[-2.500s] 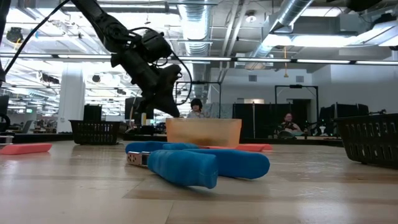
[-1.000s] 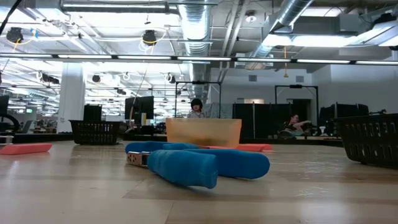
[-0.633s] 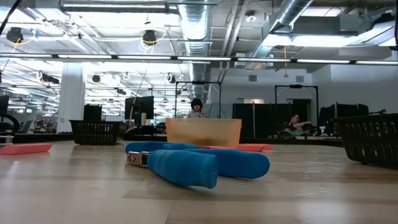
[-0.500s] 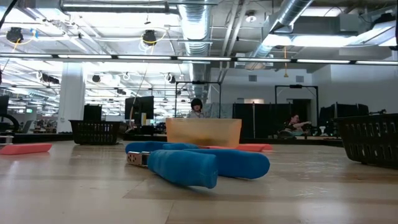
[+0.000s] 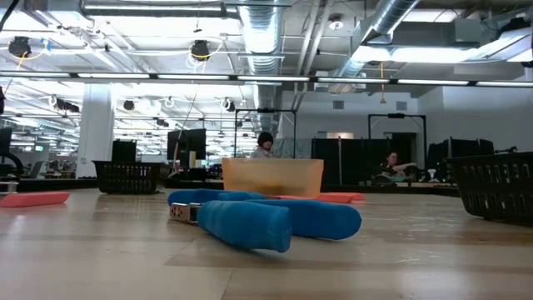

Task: Pick & Place School Supplies
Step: Put the top blue hole puncher into the top black bin

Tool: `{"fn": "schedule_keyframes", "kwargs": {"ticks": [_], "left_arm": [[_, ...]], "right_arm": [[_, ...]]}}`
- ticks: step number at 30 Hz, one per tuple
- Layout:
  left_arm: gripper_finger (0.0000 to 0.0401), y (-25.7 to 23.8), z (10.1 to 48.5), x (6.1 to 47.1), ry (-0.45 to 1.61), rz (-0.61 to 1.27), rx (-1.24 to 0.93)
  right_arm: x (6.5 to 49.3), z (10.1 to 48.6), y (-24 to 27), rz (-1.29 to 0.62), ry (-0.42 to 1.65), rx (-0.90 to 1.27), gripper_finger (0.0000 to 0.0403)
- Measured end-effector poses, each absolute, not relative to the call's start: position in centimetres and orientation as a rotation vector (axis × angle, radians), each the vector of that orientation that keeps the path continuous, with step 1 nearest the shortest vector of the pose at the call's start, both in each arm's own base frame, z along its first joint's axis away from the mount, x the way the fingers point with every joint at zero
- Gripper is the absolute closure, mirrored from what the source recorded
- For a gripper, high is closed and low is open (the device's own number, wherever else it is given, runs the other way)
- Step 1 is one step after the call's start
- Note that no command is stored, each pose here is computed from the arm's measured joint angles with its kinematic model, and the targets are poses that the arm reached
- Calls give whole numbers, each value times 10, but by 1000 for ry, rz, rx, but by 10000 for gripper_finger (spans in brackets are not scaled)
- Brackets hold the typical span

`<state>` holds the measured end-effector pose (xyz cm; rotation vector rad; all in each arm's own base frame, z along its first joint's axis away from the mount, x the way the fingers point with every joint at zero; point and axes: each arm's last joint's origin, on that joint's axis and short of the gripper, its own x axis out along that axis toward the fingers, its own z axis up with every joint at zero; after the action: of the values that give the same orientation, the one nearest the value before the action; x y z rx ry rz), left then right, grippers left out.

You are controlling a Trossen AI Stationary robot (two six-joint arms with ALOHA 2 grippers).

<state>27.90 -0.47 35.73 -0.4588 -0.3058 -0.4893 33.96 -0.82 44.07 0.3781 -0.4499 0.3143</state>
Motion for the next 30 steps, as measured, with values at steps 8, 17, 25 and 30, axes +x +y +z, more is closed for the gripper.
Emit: {"fn": "schedule_keyframes", "kwargs": {"ticks": [8,17,25,30], "left_arm": [[397,39,373,260,-413,-317,-293],[397,65,395,207,-382,-118,-184],[397,71,403,177,-361,-37,-145],[397,74,400,170,-311,4,-149]], "right_arm": [[335,438,-53,372,-379,369,143],[308,454,-79,388,-389,279,143],[291,460,-86,245,-365,218,143],[294,460,-86,152,-386,226,143]]}}
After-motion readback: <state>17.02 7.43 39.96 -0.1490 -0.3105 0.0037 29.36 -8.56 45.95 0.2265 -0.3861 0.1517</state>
